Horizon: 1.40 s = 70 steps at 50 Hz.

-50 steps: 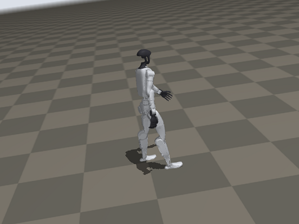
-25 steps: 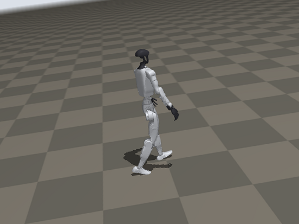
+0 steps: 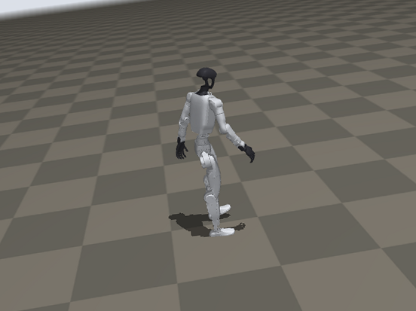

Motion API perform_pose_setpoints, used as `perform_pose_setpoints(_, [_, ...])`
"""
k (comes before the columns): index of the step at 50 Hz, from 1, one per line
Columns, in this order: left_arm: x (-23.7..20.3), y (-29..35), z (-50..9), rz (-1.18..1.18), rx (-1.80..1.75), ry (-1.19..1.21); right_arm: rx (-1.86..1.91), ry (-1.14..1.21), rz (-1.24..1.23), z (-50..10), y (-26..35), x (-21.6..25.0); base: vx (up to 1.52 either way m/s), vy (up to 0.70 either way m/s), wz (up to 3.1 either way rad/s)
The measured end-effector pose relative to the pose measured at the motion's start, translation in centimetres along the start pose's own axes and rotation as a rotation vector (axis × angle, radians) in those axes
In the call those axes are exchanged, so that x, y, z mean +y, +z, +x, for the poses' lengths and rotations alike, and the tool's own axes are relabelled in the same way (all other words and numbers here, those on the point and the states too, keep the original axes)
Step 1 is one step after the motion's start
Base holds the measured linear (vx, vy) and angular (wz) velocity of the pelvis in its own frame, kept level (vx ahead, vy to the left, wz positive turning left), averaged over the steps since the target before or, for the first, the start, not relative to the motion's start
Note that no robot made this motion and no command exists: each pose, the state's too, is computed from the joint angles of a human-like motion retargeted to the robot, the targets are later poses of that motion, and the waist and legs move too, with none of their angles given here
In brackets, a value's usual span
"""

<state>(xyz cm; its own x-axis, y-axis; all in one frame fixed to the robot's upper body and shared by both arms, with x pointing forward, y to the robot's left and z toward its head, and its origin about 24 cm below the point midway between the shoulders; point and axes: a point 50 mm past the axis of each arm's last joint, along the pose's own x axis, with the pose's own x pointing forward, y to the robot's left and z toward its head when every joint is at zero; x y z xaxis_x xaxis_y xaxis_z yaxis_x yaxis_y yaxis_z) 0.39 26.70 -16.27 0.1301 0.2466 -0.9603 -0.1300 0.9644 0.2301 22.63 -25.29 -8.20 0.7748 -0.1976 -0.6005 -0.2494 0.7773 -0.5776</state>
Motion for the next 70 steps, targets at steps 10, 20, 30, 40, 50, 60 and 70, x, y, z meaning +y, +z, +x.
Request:
perform_pose_setpoints(10, [0.1, 7.9, 0.3, 0.162, -0.165, 0.023, 0.596, 0.313, 0.074, -9.3, -15.1, 9.1, -0.3, 0.05, 0.49])
perform_pose_setpoints(20, [-1.0, 26.6, -5.3, 0.009, -0.647, 0.161, 0.772, 0.336, 0.222, -14.1, -18.4, 11.9, -0.42, 0.16, 0.52])
perform_pose_setpoints(30, [-3.8, 38.1, -15.9, 0.082, -1.172, 0.01, 0.704, 0.408, 0.131, -12.5, -16.7, 12.6, -0.47, 0.27, -0.11])
perform_pose_setpoints(40, [-4.2, 34.2, -13.0, 0.151, -1.112, -0.106, 0.682, 0.368, 0.153, -11.8, -16.7, 11.3, -0.36, 0.12, -0.58])
perform_pose_setpoints(50, [-1.0, 17.4, -2.0, -0.034, -0.541, -0.002, 0.517, 0.232, 0.067, -7.7, -13.1, 8.9, -0.35, -0.1, -0.75])
perform_pose_setpoints(60, [1.3, -1.2, -0.2, -0.157, 0.056, 0.144, 0.291, 0.154, -0.1, -0.1, -3.2, 4.6, -0.46, -0.23, -0.73])
perform_pose_setpoints(70, [-0.2, -5.7, -1.1, -0.109, 0.138, -0.069, -0.099, -0.022, 0.015, 2.3, 6.7, -1.7, -0.36, -0.14, 0.19])
